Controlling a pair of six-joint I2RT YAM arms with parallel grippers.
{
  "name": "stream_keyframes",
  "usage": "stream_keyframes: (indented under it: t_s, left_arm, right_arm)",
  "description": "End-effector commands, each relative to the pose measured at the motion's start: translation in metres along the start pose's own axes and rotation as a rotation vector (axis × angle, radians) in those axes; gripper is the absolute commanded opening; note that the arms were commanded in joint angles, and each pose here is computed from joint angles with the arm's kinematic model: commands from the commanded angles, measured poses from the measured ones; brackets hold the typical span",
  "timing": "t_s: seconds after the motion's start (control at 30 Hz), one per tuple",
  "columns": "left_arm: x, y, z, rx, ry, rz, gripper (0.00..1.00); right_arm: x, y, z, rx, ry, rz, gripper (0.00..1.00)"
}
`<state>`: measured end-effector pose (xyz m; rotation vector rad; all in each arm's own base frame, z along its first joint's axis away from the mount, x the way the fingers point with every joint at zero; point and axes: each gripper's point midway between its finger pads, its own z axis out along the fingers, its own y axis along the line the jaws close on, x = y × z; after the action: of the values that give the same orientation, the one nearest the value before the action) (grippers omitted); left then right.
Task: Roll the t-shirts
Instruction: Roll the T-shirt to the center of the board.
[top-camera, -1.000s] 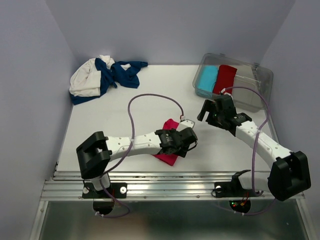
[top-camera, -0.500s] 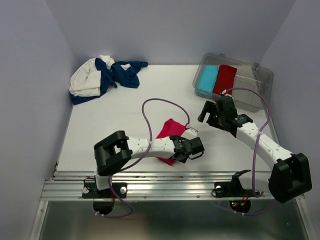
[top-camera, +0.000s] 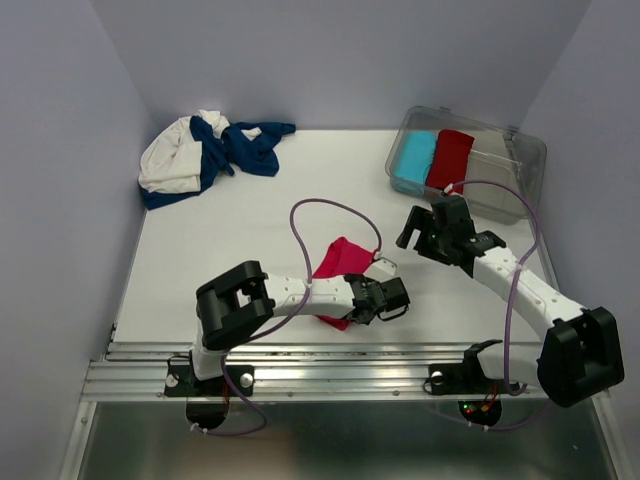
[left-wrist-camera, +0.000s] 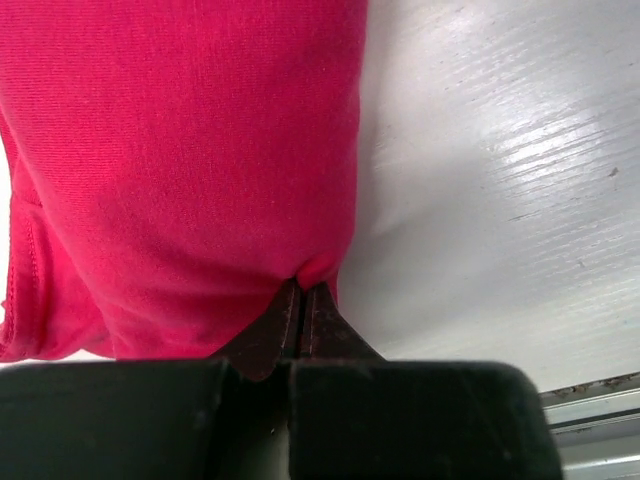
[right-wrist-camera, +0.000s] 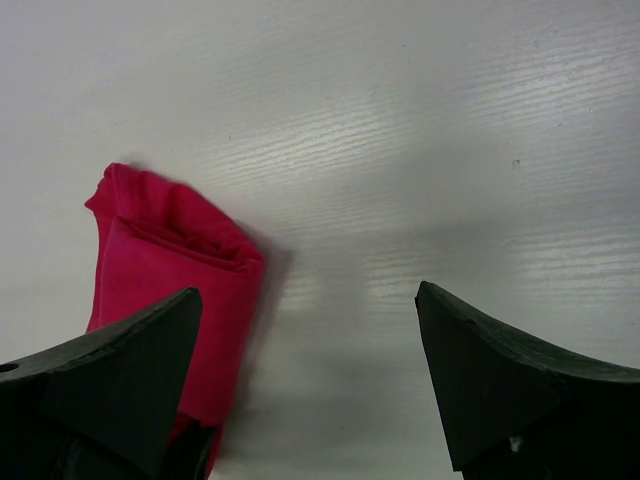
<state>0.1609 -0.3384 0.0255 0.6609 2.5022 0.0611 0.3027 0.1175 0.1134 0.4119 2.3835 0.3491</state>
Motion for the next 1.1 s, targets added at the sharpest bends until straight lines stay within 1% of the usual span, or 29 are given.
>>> stream_keyframes:
  t_s: [0.0, 0.03, 0.07, 0.1, 0.13, 0.23, 0.3, 0.33, 0.4, 0.43, 0.7, 0.9, 1.07]
  left_arm:
    - [-0.001, -0.007, 0.003, 0.084, -0.006, 0.002, 0.0]
    - [-0.009, -0.01, -0.006, 0.134, -0.028, -0.01, 0.0]
    - [-0.009, -0.016, -0.011, 0.201, -0.017, -0.018, 0.0]
    - [-0.011, -0.02, -0.012, 0.246, -0.029, -0.029, 0.0]
    - [-0.018, -0.021, -0.022, 0.297, -0.053, -0.032, 0.0]
    - [-0.023, -0.03, -0.039, 0.462, -0.055, -0.053, 0.0]
    - [-0.034, -0.029, -0.043, 0.523, -0.082, -0.082, 0.0]
    - [-0.028, -0.033, -0.051, 0.594, -0.061, -0.083, 0.0]
    - [-0.031, -0.028, -0.049, 0.647, -0.068, -0.119, 0.0]
    - [-0.033, -0.029, -0.059, 0.699, -0.075, -0.128, 0.0]
    - [-0.043, -0.011, -0.078, 0.893, -0.12, -0.229, 0.0]
    - [-0.045, -0.003, -0.082, 0.991, -0.145, -0.281, 0.0]
    - [-0.038, 0.005, -0.079, 1.013, -0.134, -0.316, 0.0]
  right_arm:
    - [-0.004, 0.001, -0.007, -0.025, -0.026, 0.01, 0.94]
    - [-0.004, 0.001, -0.007, -0.025, -0.026, 0.01, 0.94]
    - [-0.002, 0.0, -0.008, -0.025, -0.024, 0.01, 0.94]
    - [-0.002, 0.0, -0.009, -0.027, -0.023, 0.009, 0.94]
    - [-0.002, 0.0, -0.009, -0.026, -0.022, 0.007, 0.94]
    - [-0.002, 0.001, -0.01, -0.035, -0.021, 0.007, 0.94]
    - [-0.003, 0.003, -0.011, -0.039, -0.024, 0.009, 0.94]
    - [-0.004, 0.003, -0.012, -0.04, -0.026, 0.009, 0.94]
    - [-0.006, 0.004, -0.013, -0.043, -0.03, 0.01, 0.94]
    - [-0.007, 0.005, -0.014, -0.046, -0.031, 0.008, 0.94]
    - [-0.009, 0.009, -0.014, -0.055, -0.031, 0.004, 0.94]
    - [-0.008, 0.013, -0.015, -0.076, -0.019, -0.007, 0.94]
    - [-0.005, 0.015, -0.015, -0.093, -0.004, -0.027, 0.94]
